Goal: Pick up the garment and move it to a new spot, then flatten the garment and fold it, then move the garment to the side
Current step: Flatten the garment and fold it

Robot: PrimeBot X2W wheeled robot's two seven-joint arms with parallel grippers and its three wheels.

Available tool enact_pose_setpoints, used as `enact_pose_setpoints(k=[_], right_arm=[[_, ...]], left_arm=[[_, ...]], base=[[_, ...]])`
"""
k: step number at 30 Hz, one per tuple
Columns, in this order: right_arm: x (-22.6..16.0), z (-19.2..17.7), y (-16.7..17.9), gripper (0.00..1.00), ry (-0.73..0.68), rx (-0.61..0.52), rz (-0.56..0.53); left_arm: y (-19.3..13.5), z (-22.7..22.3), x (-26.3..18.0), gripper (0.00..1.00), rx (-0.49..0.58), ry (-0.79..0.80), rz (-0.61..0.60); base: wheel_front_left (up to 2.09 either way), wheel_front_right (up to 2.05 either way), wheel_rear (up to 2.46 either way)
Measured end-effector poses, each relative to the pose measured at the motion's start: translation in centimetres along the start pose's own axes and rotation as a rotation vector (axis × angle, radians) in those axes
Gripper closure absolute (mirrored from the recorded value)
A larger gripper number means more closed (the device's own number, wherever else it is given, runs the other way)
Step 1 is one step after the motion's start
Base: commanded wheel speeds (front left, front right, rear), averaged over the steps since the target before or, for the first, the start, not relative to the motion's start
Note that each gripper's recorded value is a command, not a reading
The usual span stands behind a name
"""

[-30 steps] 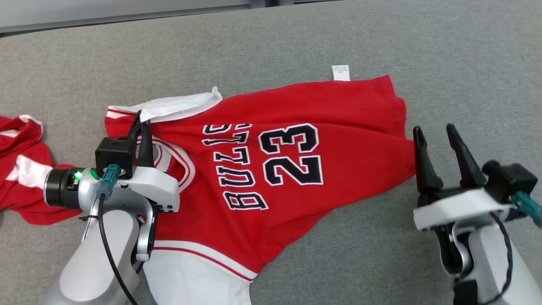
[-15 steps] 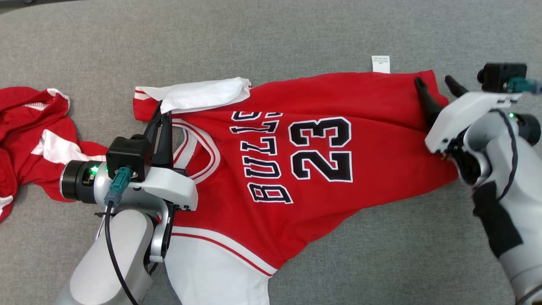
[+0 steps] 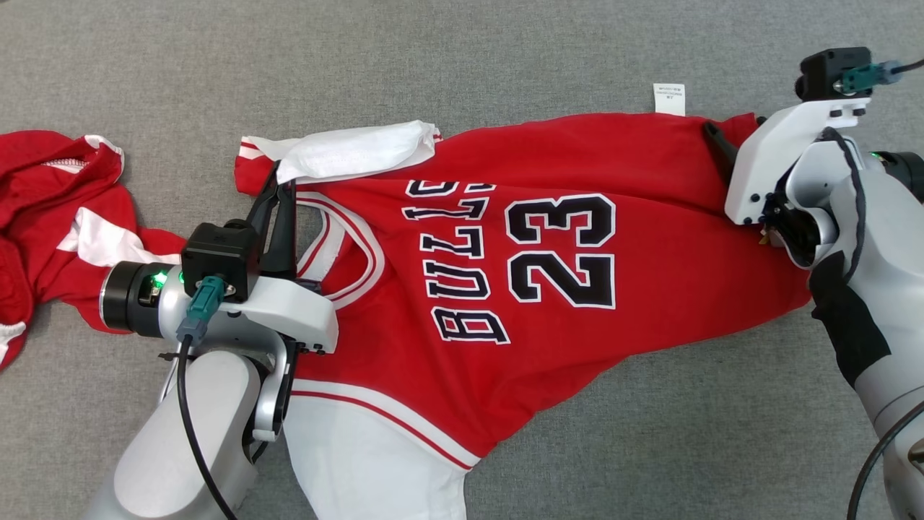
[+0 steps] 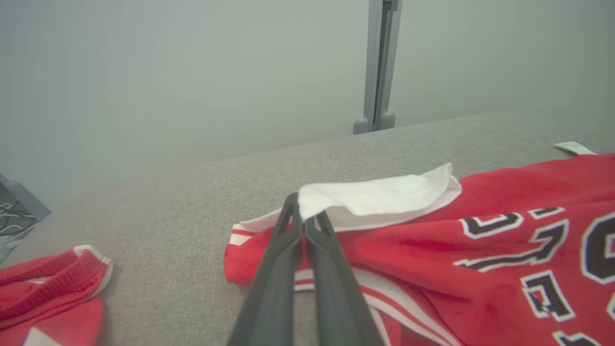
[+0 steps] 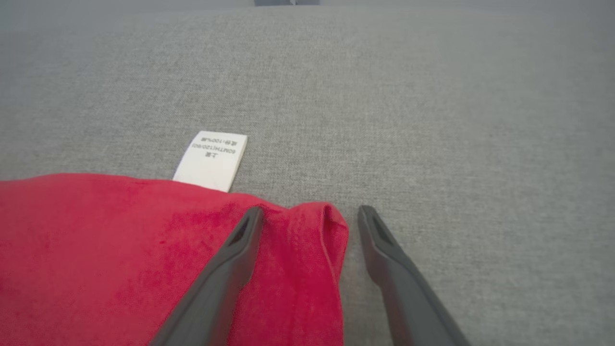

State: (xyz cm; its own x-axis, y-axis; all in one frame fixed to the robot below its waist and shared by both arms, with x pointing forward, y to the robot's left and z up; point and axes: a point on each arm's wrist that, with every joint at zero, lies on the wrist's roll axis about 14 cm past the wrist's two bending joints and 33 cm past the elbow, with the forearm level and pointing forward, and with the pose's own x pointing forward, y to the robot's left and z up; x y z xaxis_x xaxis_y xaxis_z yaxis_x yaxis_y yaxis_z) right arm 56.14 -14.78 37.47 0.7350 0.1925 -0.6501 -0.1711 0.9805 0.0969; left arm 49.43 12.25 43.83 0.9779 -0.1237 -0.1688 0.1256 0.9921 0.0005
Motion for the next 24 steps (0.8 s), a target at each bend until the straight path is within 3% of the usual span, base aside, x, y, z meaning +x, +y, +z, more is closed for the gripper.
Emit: enact_pose_setpoints(k=[1, 2, 3, 4, 10, 13, 24], right_arm=[[0.0, 0.0, 0.2, 0.20, 0.001, -0.009, 0.003], [0.0, 0.2, 0.3, 0.58, -0.008, -0.016, 0.005], [0.0, 0.2, 0.3, 0.75, -0.014, -0.022, 0.005], [0.0, 0.2, 0.3, 1.00, -0.014, -0.028, 0.005], [-0.4, 2.4, 0.3, 1.00, -0.109, -0.051, 0.005], [-1.3, 5.8, -0.1, 1.00, -0.254, -0.052, -0.001], [-8.3, 16.4, 1.2, 1.00, -0.661, 0.022, 0.044]], left_arm=[[0.0, 0.0, 0.0, 1.00, 0.002, 0.000, -0.001], [0.0, 0.0, 0.0, 1.00, 0.003, 0.002, -0.001], [0.0, 0.0, 0.0, 1.00, 0.003, 0.002, -0.002], [0.0, 0.0, 0.0, 1.00, 0.004, 0.001, -0.002], [0.3, 0.7, 0.1, 1.00, 0.011, -0.022, 0.002], [0.9, 2.6, 0.3, 1.00, 0.009, -0.088, 0.015], [5.3, 17.7, -0.3, 1.00, -0.102, -0.467, 0.049]], base=[[0.00, 0.00, 0.00], [0.00, 0.00, 0.00], [0.00, 0.00, 0.00], [0.00, 0.00, 0.00], [0.00, 0.00, 0.00], [0.00, 0.00, 0.00], [0.00, 0.00, 0.00]])
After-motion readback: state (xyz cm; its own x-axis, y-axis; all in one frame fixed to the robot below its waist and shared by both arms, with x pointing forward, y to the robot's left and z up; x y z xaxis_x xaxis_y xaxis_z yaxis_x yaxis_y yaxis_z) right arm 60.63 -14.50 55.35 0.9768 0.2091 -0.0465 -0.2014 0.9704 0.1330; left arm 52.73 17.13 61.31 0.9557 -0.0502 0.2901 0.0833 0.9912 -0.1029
